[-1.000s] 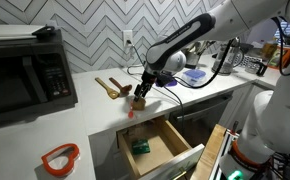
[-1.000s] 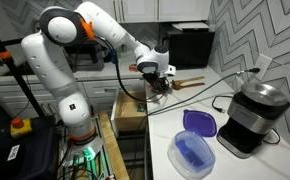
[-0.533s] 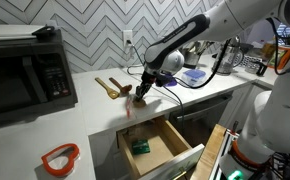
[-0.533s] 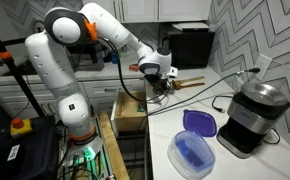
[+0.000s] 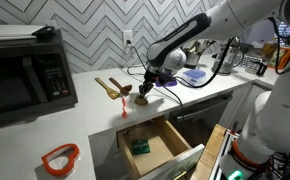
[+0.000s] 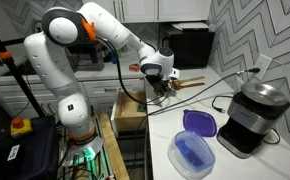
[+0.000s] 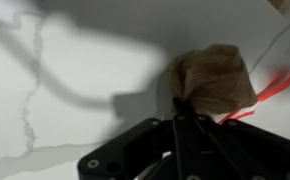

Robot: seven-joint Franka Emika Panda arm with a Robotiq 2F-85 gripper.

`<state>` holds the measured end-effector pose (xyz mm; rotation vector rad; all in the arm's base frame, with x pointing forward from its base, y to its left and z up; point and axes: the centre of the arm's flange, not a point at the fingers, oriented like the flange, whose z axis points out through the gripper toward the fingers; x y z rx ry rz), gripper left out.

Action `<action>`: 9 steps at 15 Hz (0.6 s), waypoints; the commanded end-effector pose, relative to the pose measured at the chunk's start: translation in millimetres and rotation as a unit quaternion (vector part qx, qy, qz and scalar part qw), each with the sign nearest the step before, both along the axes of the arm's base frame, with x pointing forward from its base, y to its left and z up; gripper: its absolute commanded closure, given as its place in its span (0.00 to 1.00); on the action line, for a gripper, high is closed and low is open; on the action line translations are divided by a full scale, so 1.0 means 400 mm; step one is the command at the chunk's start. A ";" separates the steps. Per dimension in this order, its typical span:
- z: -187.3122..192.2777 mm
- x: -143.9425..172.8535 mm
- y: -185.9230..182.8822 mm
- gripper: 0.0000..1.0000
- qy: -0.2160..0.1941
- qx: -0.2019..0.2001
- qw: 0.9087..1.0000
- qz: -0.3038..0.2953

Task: Pick up the brown bag and put it in the open drawer, close the open drawer

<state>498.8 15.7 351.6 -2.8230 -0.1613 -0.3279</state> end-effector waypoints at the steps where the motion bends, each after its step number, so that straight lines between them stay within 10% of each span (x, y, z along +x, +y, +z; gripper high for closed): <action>1: 0.038 -0.037 0.007 1.00 0.013 0.009 1.000 0.006; 9: 0.092 -0.222 0.081 1.00 0.072 -0.005 0.993 0.089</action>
